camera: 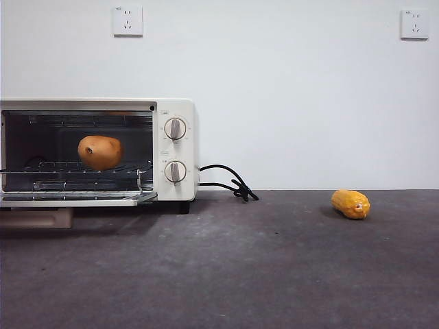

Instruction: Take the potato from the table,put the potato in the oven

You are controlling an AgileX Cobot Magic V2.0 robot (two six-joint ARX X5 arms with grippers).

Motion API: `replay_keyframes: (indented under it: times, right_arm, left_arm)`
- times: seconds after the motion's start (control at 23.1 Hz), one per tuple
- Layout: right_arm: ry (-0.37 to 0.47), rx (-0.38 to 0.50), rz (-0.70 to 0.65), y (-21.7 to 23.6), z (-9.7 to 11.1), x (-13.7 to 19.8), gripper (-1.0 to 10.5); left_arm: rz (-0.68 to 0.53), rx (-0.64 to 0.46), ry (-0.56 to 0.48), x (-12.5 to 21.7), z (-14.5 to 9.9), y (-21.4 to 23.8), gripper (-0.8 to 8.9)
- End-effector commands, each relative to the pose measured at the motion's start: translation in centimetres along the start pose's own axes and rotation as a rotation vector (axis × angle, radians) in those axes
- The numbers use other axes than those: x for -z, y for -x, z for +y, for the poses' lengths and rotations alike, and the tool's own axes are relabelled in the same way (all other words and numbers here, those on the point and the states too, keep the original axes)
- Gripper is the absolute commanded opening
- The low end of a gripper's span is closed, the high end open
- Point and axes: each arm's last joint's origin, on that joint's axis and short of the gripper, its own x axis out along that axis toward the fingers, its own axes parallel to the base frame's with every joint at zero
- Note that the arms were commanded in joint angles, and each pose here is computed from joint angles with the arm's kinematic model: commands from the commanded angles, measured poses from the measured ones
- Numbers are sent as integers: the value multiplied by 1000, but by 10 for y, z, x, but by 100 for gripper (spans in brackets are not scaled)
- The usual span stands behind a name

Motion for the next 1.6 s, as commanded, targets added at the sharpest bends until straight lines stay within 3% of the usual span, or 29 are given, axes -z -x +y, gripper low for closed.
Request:
replay_keyframes:
  times: [0.04,0.13,0.22,0.35,0.61,0.69,0.95,1.04,1.21,1.47,1.6]
  right_arm:
    - [-42,110,36,10,-9,28,-12]
    - [-78,144,-8,20,-15,44,-12]
    - [-112,124,-96,30,-19,60,-12]
    - [-165,83,-225,39,-25,99,-12]
    - [-254,85,-202,31,-29,165,-12]
    - [-290,79,-219,31,-30,176,-12]
    - [-336,108,-294,48,-38,193,-12]
    - [-338,120,-297,52,-40,198,-12]
    - [-323,204,-251,53,-43,207,-12]
    - [-347,205,-232,53,-43,209,-12]
    - [-350,205,-232,53,-43,209,-12]
  left_arm:
    - [-11,-13,22,-1,-2,-16,-9]
    - [1,-24,36,2,-3,-30,-9]
    - [28,-21,56,9,-3,-49,-9]
    - [69,90,142,23,1,-91,-9]
    - [117,243,460,26,37,-144,-9]
    - [140,303,530,25,47,-164,-9]
    - [157,366,890,49,103,-196,-9]
    - [144,307,915,55,115,-199,-9]
    - [232,163,956,76,137,-221,-9]
    - [282,156,1086,108,163,-247,-9]
    - [301,229,1113,117,163,-265,-9]
